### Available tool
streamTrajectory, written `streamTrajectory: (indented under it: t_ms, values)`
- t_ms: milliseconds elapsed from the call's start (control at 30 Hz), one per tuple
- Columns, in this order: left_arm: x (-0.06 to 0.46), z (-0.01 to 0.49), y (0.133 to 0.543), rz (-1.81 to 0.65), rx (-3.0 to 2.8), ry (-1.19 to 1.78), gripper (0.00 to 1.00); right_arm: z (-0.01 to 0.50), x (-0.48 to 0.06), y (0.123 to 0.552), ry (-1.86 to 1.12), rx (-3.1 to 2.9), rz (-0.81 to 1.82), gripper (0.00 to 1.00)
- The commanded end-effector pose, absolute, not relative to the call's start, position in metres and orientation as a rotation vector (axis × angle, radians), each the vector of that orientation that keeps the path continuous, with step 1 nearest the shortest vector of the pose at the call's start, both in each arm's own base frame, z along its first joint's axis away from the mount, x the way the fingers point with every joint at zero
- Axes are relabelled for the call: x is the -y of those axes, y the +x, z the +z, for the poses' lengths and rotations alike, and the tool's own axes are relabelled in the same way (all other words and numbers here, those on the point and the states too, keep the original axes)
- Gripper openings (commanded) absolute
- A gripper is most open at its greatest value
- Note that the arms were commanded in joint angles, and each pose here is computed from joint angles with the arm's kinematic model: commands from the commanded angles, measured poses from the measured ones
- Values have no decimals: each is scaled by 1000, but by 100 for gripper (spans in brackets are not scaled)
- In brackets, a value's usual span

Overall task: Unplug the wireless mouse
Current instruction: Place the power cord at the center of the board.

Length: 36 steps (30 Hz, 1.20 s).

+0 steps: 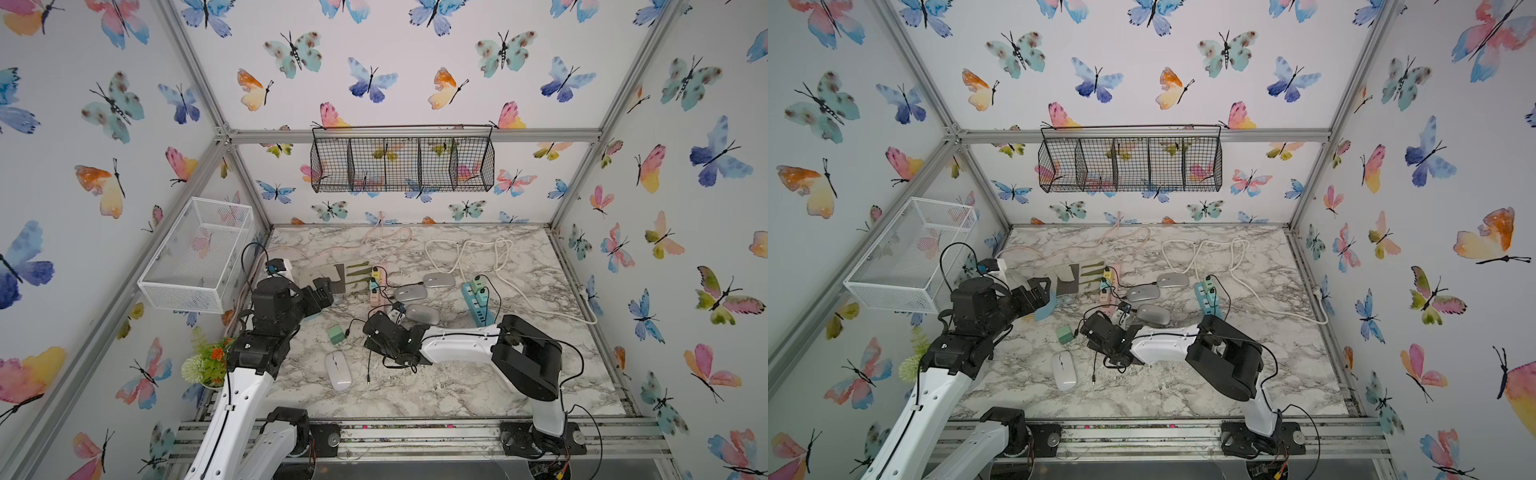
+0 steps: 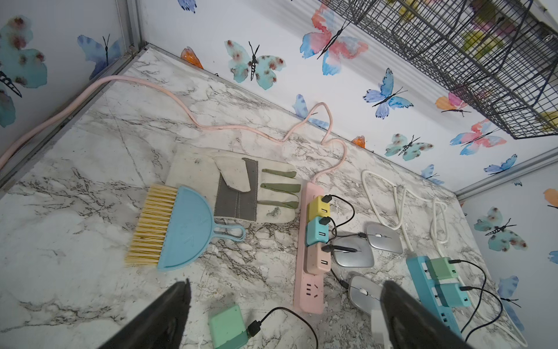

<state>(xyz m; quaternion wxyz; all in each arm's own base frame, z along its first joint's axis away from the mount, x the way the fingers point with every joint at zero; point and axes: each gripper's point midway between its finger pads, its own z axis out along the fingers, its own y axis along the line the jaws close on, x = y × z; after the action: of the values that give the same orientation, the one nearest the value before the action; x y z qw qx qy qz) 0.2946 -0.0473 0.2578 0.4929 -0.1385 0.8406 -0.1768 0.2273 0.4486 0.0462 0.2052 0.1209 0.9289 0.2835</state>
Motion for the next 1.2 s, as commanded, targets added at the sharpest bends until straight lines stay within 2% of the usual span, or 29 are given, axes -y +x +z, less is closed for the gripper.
streamTrajectory:
  t_ms: [0, 167, 300, 600, 700, 767, 900, 1067, 1167]
  values:
    - [49, 261, 295, -454, -2032, -338, 98, 42, -454, 218, 337, -2622, 810, 7]
    - [51, 256, 295, -470, -2039, -341, 98, 42, -448, 217, 327, -2606, 804, 24]
    - [52, 254, 296, -478, -2042, -342, 98, 41, -446, 215, 317, -2609, 809, 33]
    - [55, 251, 298, -491, -2051, -334, 98, 64, -453, 219, 142, -2542, 841, 41]
    - [56, 248, 299, -500, -2055, -333, 98, 96, -467, 217, -71, -2441, 1003, 45]
    - [58, 243, 302, -512, -2063, -328, 98, 121, -471, 209, -202, -2321, 1131, 44]
    - [71, 233, 307, -583, -2086, -291, 98, 166, -458, 193, -400, -2052, 1266, 47]
    - [99, 234, 311, -725, -2057, -246, 98, 176, -434, 196, -611, -1972, 1062, 54]
    - [112, 237, 312, -680, -2018, -259, 98, 177, -410, 201, -659, -1958, 902, 56]
